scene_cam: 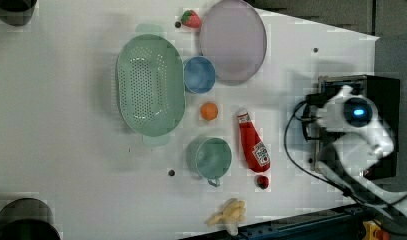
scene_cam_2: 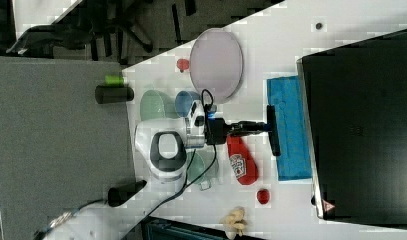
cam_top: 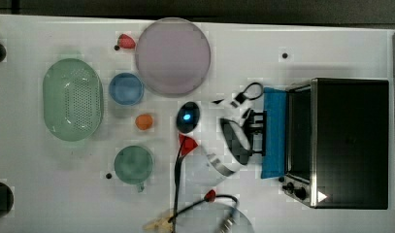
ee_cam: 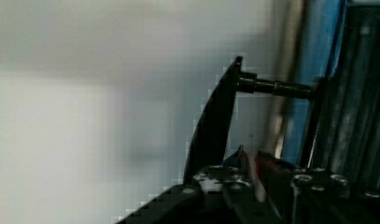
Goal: Flap open oven.
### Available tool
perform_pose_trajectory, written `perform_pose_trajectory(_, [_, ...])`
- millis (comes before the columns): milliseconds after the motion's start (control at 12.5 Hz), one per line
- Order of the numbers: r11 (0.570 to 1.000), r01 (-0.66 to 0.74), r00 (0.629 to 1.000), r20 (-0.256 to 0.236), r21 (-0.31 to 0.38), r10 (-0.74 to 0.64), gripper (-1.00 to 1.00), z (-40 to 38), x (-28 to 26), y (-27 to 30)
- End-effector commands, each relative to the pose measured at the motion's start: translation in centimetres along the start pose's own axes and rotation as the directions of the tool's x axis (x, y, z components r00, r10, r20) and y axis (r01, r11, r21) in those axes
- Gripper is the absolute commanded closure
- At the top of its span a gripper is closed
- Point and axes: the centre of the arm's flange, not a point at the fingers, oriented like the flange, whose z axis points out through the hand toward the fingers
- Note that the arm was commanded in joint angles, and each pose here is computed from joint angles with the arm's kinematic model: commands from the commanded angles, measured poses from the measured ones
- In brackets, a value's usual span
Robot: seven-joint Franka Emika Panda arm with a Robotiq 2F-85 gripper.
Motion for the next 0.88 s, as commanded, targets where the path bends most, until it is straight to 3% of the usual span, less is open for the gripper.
perform_pose_trajectory(80, [0.988,-0.148,0.989,0.009,-0.034,0.148,0.65,1.4,-0.2,-4.3])
perform_pose_trajectory(320, [0.975,-0.217,0.976,0.015,-0.055,0.218,0.65,2.5,0.1,-6.9])
perform_pose_trajectory(640, [0.977,-0.205,0.978,0.022,-0.057,0.206,0.65,3.2,0.0,-7.7])
perform_pose_trajectory(880, [0.96,-0.279,0.959,-0.04,0.015,0.279,0.65,-0.3,1.8,-6.1])
